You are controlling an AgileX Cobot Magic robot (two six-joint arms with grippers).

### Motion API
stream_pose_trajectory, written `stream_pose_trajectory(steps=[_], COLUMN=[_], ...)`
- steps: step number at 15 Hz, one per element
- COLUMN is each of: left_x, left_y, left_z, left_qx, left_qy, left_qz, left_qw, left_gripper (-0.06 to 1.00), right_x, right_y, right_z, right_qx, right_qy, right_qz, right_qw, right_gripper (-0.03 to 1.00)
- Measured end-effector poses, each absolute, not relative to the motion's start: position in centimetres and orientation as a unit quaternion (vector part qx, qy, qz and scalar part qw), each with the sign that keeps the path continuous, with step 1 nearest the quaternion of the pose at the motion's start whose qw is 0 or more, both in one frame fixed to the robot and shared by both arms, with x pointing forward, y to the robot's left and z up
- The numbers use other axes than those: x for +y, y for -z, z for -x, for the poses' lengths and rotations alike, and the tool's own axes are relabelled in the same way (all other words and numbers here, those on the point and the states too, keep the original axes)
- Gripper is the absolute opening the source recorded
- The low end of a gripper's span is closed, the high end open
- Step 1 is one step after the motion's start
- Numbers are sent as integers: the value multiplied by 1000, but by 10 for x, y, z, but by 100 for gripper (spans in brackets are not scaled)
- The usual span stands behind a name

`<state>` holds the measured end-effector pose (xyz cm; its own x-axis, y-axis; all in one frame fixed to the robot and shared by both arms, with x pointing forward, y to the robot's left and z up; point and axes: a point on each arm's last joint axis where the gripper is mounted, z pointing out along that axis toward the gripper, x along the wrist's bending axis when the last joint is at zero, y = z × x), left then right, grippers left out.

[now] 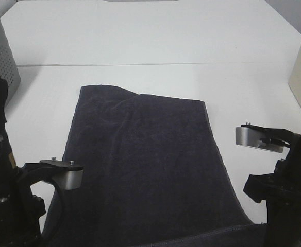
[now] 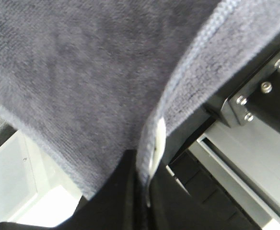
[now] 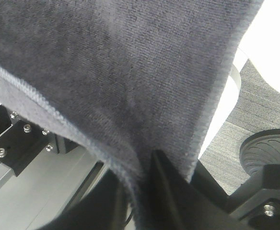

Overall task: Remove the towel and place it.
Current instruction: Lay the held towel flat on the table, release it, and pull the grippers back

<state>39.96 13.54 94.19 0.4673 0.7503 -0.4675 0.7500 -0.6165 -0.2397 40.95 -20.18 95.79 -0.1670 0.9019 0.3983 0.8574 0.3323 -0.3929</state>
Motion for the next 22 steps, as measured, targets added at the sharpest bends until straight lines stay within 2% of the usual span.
stream_pose_trajectory(steps=[3,6,8,11,14,18,22], left_x=[133,129,127,123,110,106,105], left_y=[-943,-943,-944,-947,-963,-976,-987], left_z=[-400,-401,-401,-407,-426,-441,-462], left_qx=[-445,-458,-464,-467,-463,-447,-475], left_qy=[-280,-284,-290,-282,-248,-206,-125], left_qz=[851,842,836,836,844,861,859], left_qw=[-9,-28,-36,-55,-106,-128,-146], left_gripper=[22,53,66,70,70,70,80], right_x=[-202,-200,-199,-199,-196,-195,-208], right_y=[-958,-958,-958,-960,-968,-977,-995], right_z=[-409,-409,-408,-410,-420,-432,-444], right_qx=[-762,-755,-753,-755,-763,-774,-790], right_qy=[-38,-31,-31,-28,-10,2,-20], right_qz=[577,582,583,583,581,581,592], right_qw=[291,300,303,300,285,254,156], right_gripper=[37,57,63,64,64,65,81])
